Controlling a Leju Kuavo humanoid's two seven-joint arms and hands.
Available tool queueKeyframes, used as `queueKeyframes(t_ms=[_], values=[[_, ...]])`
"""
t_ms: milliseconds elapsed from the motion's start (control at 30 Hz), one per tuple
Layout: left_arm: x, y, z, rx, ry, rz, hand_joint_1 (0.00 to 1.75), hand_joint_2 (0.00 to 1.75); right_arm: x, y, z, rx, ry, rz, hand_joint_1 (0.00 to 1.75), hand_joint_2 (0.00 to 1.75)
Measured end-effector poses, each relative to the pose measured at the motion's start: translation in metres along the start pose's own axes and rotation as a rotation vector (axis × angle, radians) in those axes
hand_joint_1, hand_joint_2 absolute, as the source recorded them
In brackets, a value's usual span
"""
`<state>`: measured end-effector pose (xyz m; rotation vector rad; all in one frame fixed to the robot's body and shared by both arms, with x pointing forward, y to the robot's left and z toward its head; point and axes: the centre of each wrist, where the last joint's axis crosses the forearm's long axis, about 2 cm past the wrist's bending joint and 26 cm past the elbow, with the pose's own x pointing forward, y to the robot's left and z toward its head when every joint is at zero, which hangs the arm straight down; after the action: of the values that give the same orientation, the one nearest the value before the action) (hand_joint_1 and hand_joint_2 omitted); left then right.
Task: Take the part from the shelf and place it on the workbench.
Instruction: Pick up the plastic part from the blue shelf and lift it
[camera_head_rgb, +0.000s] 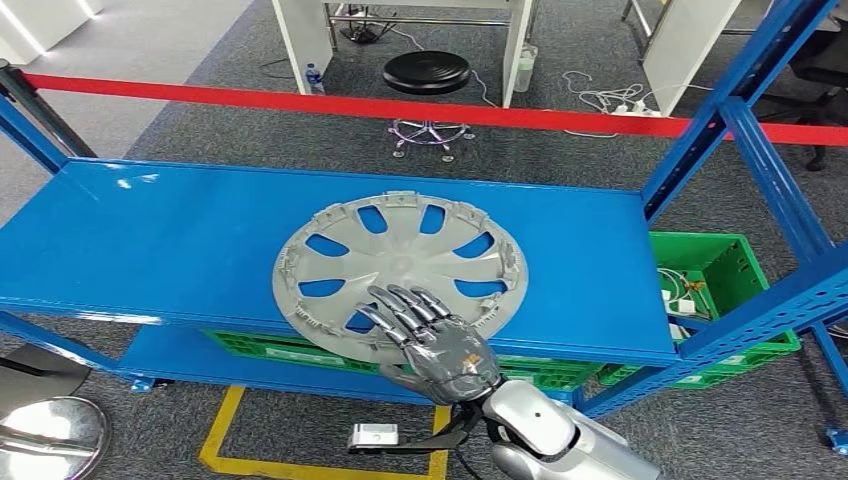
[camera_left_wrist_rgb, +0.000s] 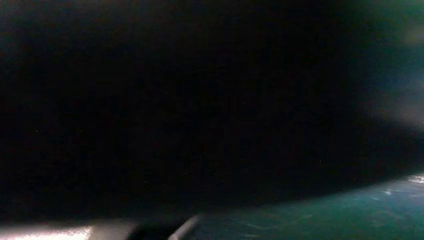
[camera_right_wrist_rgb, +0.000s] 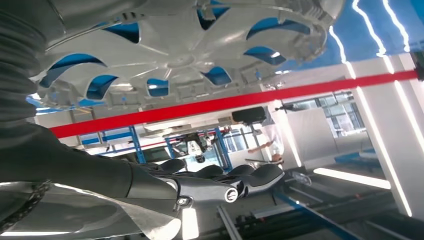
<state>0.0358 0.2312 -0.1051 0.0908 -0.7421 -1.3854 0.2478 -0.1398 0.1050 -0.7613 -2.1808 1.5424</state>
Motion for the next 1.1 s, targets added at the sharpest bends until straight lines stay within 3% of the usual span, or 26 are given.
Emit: queueKeyframes(t_ms=[467,1100], values=[[-0.004,0.002,0.001,-0.007,0.003,-0.009,0.0,0.0,-0.004,0.017,-0.008,0.131,-0.007,0.01,0.0,1.75],[-0.008,0.004,0.001,-0.008,0.005,-0.024,0.0,0.0,-0.005,0.034,0.01,0.356,-0.039,-0.033,0.0,1.75]])
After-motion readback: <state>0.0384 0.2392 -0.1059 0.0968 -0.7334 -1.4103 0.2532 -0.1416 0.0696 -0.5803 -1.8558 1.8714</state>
